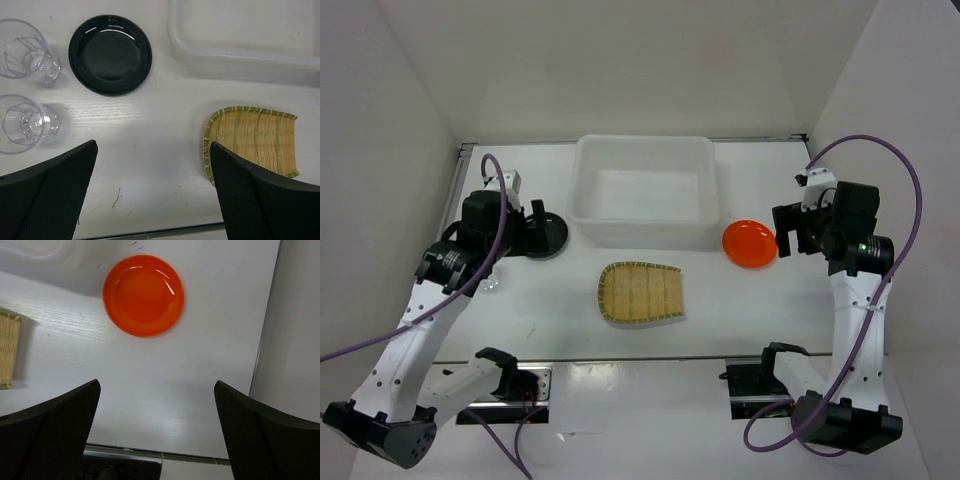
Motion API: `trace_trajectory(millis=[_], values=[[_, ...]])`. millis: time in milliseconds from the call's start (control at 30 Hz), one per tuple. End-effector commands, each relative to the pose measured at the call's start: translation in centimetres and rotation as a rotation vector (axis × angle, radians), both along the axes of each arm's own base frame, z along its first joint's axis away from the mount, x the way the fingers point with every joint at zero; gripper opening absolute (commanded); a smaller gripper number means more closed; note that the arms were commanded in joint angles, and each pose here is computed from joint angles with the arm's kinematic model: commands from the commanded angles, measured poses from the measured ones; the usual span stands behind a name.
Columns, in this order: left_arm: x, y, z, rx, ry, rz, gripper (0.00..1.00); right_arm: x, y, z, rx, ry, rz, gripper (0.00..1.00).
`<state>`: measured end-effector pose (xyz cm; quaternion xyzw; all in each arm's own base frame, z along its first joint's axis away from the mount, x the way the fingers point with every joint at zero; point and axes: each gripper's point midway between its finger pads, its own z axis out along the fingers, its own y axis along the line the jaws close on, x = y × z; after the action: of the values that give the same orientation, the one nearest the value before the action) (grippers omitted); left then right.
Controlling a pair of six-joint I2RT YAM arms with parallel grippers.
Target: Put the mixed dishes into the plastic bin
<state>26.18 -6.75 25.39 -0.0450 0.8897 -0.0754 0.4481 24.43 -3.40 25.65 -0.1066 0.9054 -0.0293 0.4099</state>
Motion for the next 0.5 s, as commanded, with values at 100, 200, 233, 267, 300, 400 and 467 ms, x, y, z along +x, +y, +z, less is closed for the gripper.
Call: trace_trajectory(millis=[100,200,233,267,300,400,467], values=[[-0.4,-1.2,-0.5,-0.082,0.015,-0.010,0.99,0.6,-0.3,-0.4,-0.012,0.015,-0.003,0.99],[-1.1,-2.3,-1.2,-0.111,0.044,-0.073,0.99,0.7,-0.3,-0.7,-0.010,0.026,-0.003,0.99],[-1.5,-3.4,-1.7,-0.148,0.065,-0.127,0.99,0.7,-0.3,-0.7,-0.010,0.026,-0.003,0.99],[-1.7,-4.0,-1.8,-0.161,0.070,-0.165,0.99,0.7,-0.3,-0.7,-0.010,0.026,-0.003,0.99],[-2.1,-4.8,-2.5,-0.178,0.090,-0.203,0.99,0.7,-0.3,-0.7,-0.010,0.026,-0.003,0.99],[-2.5,-7.1,-3.9,-0.279,0.159,-0.268,0.99,0.6,0.4,-0.8,-0.009,0.033,0.033,0.99],[-2.3,-8.5,-4.9,-0.338,0.231,-0.290,0.99,0.5,0.9,-0.6,-0.005,0.023,0.052,0.99]])
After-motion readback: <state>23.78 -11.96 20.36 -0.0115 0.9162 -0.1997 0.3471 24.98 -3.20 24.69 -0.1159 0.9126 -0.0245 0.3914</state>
